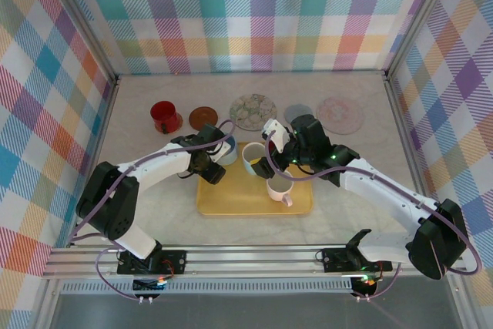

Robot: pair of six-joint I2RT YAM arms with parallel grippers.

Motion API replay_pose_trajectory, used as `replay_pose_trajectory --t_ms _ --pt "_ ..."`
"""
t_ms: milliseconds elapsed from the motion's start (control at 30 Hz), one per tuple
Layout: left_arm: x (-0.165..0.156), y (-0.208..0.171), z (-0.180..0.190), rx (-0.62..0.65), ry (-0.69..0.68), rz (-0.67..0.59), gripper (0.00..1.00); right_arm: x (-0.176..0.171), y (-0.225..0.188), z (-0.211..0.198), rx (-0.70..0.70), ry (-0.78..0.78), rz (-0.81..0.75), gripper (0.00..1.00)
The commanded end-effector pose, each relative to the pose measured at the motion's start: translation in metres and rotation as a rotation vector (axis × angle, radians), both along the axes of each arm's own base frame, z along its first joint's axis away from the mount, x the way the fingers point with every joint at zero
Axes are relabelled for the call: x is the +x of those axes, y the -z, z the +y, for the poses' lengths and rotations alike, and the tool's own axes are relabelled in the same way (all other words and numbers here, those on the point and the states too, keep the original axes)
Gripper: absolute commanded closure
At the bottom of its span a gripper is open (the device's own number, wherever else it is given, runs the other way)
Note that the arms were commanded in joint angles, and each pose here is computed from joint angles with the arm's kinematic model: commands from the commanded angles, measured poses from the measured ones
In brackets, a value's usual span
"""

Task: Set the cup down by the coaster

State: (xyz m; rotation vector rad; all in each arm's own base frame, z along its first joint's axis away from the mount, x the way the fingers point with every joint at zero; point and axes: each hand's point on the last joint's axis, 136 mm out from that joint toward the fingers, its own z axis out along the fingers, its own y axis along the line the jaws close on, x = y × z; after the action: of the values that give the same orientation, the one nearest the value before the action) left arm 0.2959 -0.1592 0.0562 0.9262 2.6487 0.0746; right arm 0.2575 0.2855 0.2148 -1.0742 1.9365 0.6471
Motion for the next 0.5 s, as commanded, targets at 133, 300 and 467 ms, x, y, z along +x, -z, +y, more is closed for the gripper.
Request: replay_pose_trajectory --t_ms 133,300,467 --pt "0.0135 -0.0053 -0.0116 -0.007 0.027 -0.033 0.37 0.0035 -0.0045 0.0055 0.001 -0.016 -0.028 0.01" --pt "0.0159 -0.0046 -0.0104 -0.003 0.023 -0.050 0.41 0.0043 -0.0050 0.0048 -0.002 -0.014 -0.033 0.01" --pt "0.0170 -0.0042 -0.0085 -0.007 0.016 -0.078 0.45 0.0038 -0.0058 0.0054 0.001 -0.016 -0.034 0.01"
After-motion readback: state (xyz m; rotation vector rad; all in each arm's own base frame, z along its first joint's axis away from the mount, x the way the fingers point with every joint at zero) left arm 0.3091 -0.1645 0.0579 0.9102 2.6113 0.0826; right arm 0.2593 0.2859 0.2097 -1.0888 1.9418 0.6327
